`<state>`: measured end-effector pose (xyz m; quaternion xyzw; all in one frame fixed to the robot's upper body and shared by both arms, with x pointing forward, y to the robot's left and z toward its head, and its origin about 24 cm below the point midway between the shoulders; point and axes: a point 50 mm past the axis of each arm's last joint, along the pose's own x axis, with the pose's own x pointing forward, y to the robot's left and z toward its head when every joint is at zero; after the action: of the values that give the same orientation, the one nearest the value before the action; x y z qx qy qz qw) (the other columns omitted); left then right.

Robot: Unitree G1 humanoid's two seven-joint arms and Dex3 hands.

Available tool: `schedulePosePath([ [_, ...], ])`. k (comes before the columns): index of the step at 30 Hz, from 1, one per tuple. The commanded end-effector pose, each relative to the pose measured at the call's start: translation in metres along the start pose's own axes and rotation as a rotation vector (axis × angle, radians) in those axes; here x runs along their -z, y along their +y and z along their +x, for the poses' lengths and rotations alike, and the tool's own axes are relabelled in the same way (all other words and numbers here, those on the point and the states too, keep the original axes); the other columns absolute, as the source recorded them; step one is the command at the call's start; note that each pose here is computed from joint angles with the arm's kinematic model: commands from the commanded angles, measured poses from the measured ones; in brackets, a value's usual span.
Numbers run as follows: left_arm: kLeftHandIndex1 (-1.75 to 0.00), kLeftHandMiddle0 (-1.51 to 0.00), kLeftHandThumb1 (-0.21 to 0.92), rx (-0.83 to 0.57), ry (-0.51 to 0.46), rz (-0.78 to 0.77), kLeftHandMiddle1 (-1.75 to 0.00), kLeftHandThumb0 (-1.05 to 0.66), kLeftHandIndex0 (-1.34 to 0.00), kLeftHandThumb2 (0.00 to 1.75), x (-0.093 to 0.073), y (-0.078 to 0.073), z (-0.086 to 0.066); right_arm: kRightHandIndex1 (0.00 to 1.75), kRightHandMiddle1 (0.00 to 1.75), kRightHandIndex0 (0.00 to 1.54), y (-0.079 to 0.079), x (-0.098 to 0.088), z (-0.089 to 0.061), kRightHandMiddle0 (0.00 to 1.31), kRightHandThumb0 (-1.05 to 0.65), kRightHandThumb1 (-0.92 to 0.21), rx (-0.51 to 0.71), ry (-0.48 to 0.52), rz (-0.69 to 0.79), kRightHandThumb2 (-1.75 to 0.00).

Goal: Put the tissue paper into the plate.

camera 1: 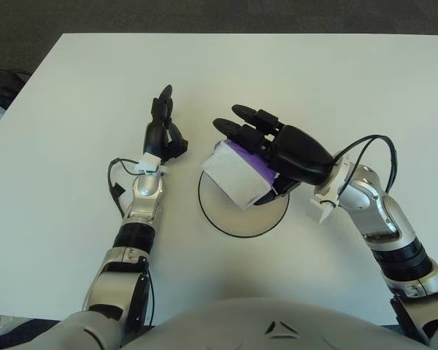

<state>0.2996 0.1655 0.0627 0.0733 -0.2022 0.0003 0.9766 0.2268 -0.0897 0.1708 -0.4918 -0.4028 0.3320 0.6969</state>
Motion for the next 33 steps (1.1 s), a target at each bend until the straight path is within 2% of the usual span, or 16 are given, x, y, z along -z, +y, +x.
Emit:
schedulePosePath([
  [1,-0.29,-0.14,0.92,0.021,0.319,0.045,0.00,-0.89,0.00,1.18,0.054,-0.001,-0.068,0.00,0.00,0.00,-0.005,0.003,-0.002,0.00,-1.05,-0.92,-0.002,-0.018,-0.006,-0.87],
  [11,-0.27,-0.14,0.92,0.016,0.307,0.055,0.00,-0.89,0.00,1.18,0.052,-0.003,-0.066,0.00,0.00,0.00,-0.018,0.019,-0.008,0.00,-1.05,-0.92,-0.047,-0.025,0.007,-0.83],
  [13,-0.27,-0.14,0.92,0.019,0.310,0.050,0.00,-0.89,0.00,1.18,0.053,-0.003,-0.066,0.00,0.00,0.00,-0.024,0.025,-0.010,0.00,-1.05,-0.92,-0.075,-0.032,0.023,-0.80],
  [17,-0.30,-0.15,0.92,0.013,0.330,0.035,-0.01,-0.89,0.00,1.18,0.053,-0.004,-0.066,0.00,0.00,0.00,-0.049,0.037,-0.012,0.00,-1.05,-0.92,-0.157,-0.056,0.038,-0.67],
  [19,-0.31,-0.15,0.92,0.007,0.338,0.034,-0.01,-0.89,0.00,1.17,0.053,-0.004,-0.067,0.00,0.00,0.00,-0.055,0.039,-0.013,0.00,-1.05,-0.92,-0.196,-0.072,0.041,-0.63],
  [24,-0.34,-0.18,0.92,-0.003,0.333,0.043,-0.02,-0.88,0.00,1.16,0.051,-0.005,-0.067,0.00,0.00,0.00,-0.058,0.040,-0.014,0.00,-1.05,-0.92,-0.253,-0.098,0.062,-0.51],
  [33,-0.40,-0.23,0.92,-0.012,0.324,0.039,-0.03,-0.89,0.00,1.16,0.044,-0.008,-0.065,0.00,0.00,0.00,-0.059,0.040,-0.017,0.00,-1.05,-0.92,-0.279,-0.100,0.139,-0.35],
])
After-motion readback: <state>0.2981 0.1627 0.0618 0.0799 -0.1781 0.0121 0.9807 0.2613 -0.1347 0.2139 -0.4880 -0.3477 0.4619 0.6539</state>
